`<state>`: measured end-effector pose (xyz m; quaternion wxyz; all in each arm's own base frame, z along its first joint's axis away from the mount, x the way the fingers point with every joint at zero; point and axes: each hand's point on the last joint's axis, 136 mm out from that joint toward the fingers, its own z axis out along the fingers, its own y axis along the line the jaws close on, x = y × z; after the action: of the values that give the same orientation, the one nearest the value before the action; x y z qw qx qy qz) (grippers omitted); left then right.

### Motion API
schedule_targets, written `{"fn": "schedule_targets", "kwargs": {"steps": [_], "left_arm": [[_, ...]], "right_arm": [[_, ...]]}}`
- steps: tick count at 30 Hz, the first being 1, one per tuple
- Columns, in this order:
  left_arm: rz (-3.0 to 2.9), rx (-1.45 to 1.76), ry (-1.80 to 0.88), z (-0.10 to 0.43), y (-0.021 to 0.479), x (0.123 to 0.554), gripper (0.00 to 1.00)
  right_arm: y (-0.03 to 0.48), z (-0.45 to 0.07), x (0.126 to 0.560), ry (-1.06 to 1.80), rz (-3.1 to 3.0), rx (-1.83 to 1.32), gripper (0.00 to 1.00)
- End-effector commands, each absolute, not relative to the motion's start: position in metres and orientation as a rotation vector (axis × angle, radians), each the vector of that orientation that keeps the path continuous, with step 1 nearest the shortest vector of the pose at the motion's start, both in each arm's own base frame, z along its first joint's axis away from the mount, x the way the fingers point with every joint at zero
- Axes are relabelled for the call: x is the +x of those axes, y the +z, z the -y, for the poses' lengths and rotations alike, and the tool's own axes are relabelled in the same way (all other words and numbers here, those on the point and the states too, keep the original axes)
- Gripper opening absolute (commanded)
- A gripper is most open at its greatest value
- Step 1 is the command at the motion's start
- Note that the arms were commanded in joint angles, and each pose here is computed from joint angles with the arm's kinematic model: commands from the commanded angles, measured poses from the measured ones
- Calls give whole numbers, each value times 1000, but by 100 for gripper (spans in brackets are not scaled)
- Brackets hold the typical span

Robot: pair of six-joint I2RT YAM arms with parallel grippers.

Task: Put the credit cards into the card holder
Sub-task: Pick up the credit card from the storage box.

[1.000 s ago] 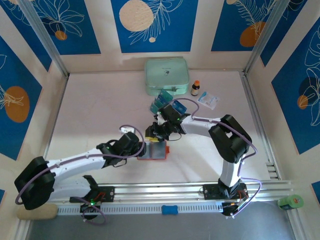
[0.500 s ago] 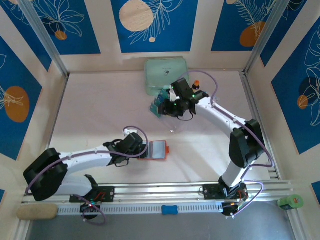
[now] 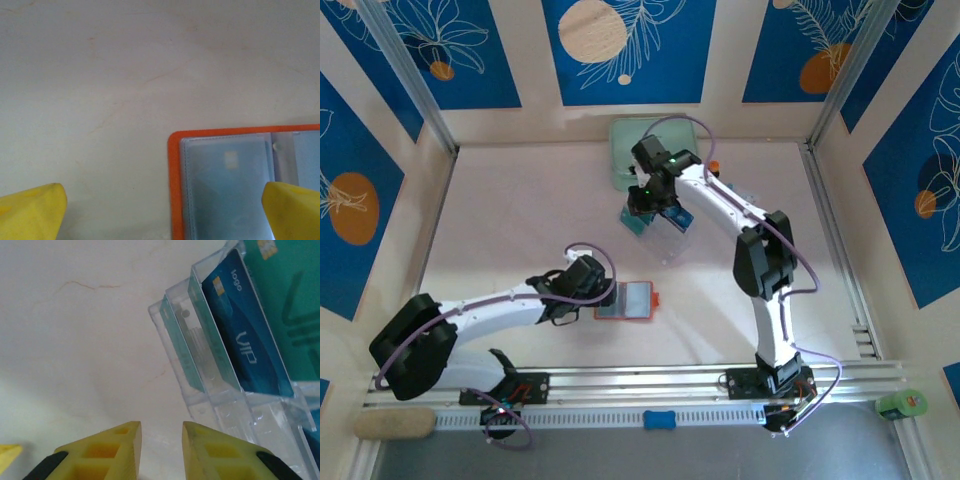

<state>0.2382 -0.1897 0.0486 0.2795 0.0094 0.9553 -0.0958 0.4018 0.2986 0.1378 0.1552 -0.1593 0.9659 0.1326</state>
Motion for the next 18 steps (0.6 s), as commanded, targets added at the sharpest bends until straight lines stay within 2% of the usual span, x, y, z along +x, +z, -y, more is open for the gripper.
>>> {"fn": "schedule_targets", "kwargs": {"steps": [1,7,18], "left_arm": [[-2565,33,-244,186,55,241,100],[-2559,8,-250,180,57,242,100],[-2560,-16,-259,174,56,241,100]], "right_arm": [[129,-296,399,188,-2784,-585,28],[110,-300,415,-28,-2764,-664,27],[92,-304,430,-173,-2735,-732,27]]}}
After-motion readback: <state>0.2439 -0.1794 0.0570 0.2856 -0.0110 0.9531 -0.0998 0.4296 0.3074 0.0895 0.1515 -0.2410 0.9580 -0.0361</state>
